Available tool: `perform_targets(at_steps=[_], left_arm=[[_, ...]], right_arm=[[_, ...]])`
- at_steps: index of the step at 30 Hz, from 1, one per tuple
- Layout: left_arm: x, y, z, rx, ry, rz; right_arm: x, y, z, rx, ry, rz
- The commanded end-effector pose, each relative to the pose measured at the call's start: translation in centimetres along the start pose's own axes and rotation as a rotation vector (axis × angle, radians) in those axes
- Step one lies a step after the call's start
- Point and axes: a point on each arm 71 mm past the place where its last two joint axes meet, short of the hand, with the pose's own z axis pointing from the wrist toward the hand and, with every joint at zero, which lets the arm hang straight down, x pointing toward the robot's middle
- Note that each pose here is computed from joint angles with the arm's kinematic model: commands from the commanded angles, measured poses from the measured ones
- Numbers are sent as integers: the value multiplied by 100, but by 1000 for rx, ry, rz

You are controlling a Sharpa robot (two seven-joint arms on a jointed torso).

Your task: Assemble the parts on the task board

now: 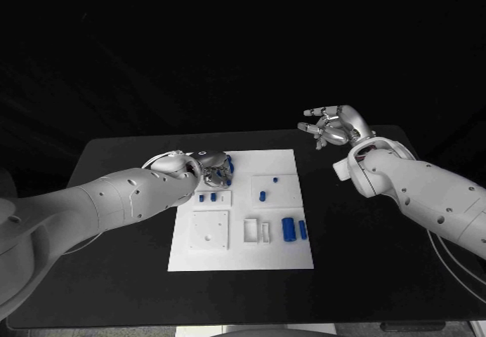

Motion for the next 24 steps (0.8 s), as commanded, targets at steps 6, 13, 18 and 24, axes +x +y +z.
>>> perform_targets(at_steps=[6,13,18,24], left_arm=[[109,-77,10,27,55,-29],[116,-96,15,29,57,-36],[116,-87,14,25,57,-38],[119,-86,16,20,61,-37]], right_arm=[[23,11,3,-9,15,5],[25,10,5,-9,15,6],[24,9,4,-9,15,5],[25,10,5,-9,15,6]])
